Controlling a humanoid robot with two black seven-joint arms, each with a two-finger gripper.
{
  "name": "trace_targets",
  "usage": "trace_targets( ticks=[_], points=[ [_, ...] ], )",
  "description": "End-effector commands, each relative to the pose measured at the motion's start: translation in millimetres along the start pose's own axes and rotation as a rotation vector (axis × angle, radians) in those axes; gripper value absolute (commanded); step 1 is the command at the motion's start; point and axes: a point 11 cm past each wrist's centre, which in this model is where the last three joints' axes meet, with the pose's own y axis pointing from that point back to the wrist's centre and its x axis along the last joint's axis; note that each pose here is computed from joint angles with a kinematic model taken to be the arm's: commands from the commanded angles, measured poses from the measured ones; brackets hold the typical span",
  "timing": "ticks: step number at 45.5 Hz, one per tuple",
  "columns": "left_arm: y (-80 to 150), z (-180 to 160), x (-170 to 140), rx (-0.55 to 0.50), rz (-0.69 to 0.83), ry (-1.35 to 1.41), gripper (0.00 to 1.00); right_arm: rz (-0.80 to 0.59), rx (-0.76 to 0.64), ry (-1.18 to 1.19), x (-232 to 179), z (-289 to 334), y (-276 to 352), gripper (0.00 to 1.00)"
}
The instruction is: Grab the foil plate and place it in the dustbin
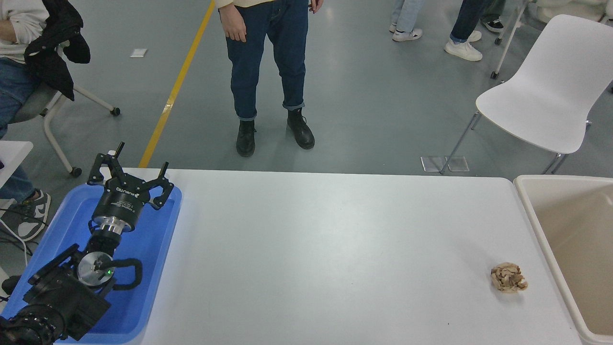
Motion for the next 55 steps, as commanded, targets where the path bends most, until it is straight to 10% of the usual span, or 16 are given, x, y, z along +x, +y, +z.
trace_targets(
  ticks=[1,47,55],
  points=[
    [0,0,0,-0.001,0.000,0.000,1.00,0.099,-0.005,-0.058,-19,8,-67,0.00],
    [0,0,0,-0.001,0.000,0.000,1.00,0.583,-0.021,-0.129,-43,-30,-157,0.00],
    [0,0,0,-0.001,0.000,0.000,1.00,0.644,-0.023,-0.129,-38,-30,-153,0.73]
  ],
)
